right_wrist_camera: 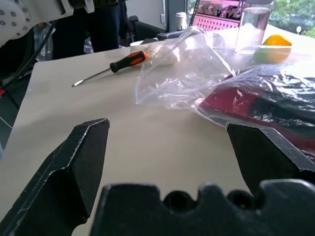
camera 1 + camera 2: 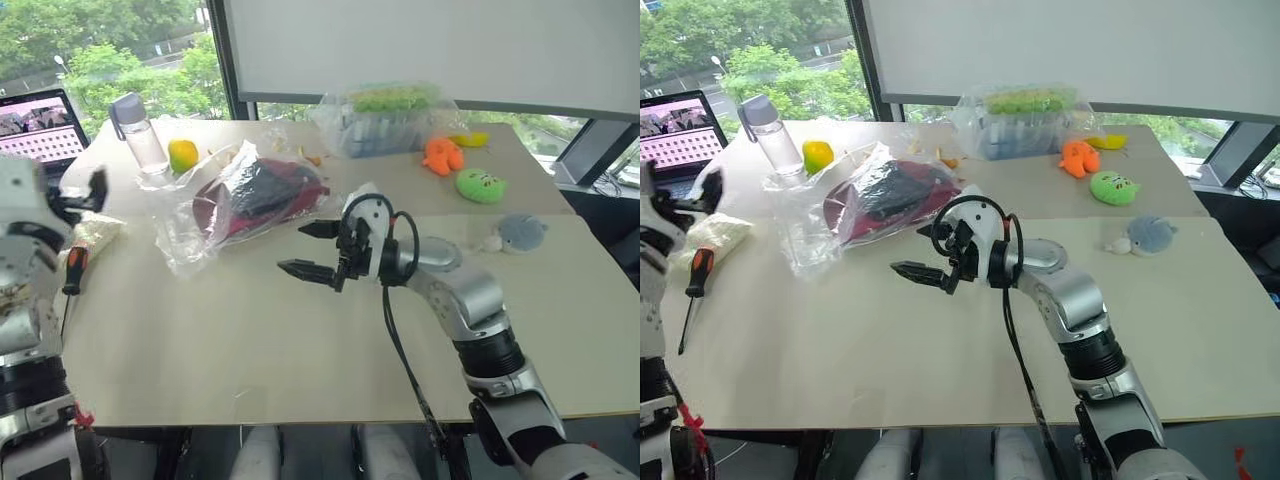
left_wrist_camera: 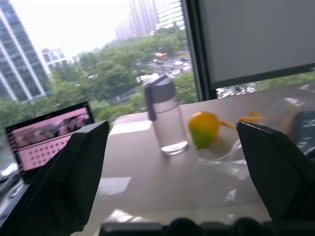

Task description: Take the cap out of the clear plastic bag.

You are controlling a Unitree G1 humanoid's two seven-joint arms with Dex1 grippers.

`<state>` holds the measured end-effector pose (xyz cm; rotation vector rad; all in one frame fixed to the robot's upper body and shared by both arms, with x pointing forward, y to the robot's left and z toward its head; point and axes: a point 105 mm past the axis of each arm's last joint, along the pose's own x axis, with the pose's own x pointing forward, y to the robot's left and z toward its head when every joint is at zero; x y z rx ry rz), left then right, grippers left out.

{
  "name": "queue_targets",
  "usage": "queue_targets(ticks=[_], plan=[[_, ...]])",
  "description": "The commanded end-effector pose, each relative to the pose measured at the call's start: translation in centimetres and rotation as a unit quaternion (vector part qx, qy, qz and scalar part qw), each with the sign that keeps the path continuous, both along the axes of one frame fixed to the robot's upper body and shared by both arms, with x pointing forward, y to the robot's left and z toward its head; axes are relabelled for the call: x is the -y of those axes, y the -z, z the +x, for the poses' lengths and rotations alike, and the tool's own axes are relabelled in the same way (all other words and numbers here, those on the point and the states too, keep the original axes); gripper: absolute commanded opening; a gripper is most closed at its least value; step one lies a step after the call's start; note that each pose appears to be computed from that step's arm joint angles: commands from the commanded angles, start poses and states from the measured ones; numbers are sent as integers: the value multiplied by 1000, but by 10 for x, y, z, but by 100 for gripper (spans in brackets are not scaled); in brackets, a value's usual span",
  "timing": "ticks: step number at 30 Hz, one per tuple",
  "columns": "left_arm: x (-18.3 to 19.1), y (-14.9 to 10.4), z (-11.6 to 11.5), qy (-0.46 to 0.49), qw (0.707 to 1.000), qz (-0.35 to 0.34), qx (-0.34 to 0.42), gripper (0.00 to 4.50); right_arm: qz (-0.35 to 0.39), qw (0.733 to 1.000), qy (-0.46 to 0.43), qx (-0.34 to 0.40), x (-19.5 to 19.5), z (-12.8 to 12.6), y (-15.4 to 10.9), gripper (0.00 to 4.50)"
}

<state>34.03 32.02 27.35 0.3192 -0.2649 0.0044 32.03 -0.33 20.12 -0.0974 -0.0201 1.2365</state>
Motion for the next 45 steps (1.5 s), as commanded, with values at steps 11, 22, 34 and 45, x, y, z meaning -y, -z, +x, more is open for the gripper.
queue_targets(ticks=[11, 22, 34, 45], plan=[[60, 10, -67, 280, 931, -23, -233, 443, 92, 971, 85, -201, 2, 32, 22, 450], [70, 7, -85, 297, 927, -29, -225, 443, 252, 865, 119, -418, -44, 79, 42, 450], [66, 9, -96, 258, 939, -25, -228, 443, 276, 843, 193, -419, -75, 105, 36, 450], [61, 9, -100, 234, 948, -38, -215, 443, 198, 907, 192, -319, -73, 107, 31, 450]])
